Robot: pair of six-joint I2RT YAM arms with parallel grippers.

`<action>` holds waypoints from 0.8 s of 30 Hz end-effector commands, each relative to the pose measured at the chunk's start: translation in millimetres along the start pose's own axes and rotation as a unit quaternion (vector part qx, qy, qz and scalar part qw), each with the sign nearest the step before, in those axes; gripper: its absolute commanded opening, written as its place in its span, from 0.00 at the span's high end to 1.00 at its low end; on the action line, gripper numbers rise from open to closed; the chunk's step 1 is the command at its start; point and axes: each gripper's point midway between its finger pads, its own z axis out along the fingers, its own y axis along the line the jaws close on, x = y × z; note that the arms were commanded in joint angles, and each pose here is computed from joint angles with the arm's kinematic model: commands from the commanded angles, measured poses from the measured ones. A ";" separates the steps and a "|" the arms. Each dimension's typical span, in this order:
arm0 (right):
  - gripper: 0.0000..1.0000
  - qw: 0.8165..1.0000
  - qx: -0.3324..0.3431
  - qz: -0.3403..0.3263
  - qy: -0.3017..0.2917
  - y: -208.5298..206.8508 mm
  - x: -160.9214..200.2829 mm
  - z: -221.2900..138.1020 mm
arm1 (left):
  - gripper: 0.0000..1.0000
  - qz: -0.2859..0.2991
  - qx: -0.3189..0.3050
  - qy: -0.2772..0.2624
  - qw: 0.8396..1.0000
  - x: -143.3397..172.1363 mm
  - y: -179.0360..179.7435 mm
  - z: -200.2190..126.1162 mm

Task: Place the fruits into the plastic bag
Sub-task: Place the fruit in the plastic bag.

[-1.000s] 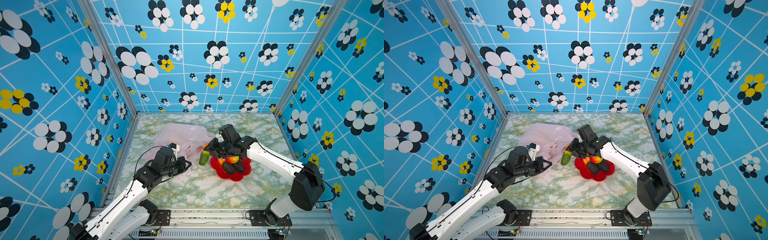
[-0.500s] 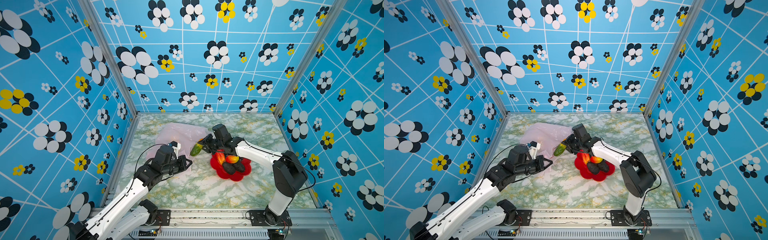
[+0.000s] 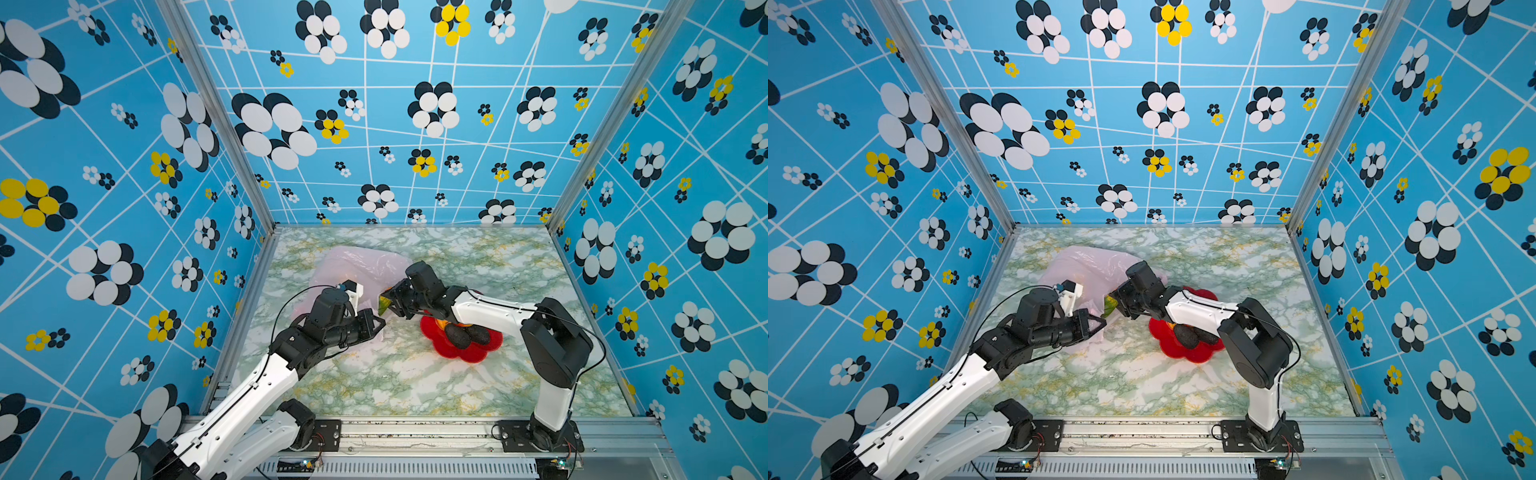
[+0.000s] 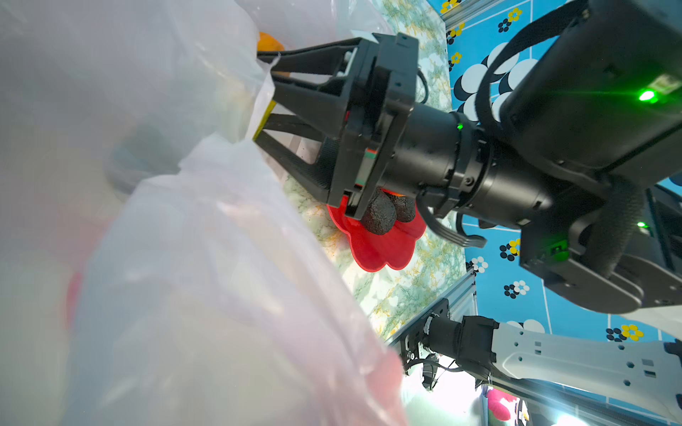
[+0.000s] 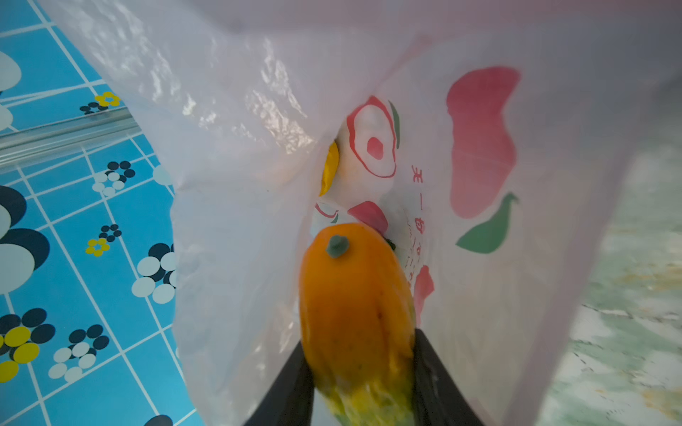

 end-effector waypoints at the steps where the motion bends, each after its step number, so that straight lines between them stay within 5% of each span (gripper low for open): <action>1: 0.52 1.000 -0.016 -0.001 0.009 15.4 1.2 14.7 | 1.00 0.022 0.024 -0.013 0.999 -7.2 -15.5 -4.8; 10: 0.16 0.989 -0.082 -0.077 0.093 61.8 26.3 29.7 | 1.00 0.019 0.019 -0.015 1.000 -9.1 -12.2 -8.6; 24: 0.14 0.977 -0.019 -0.202 0.065 57.9 13.6 -30.7 | 1.00 -0.001 0.019 -0.028 0.999 -12.2 -4.7 -13.5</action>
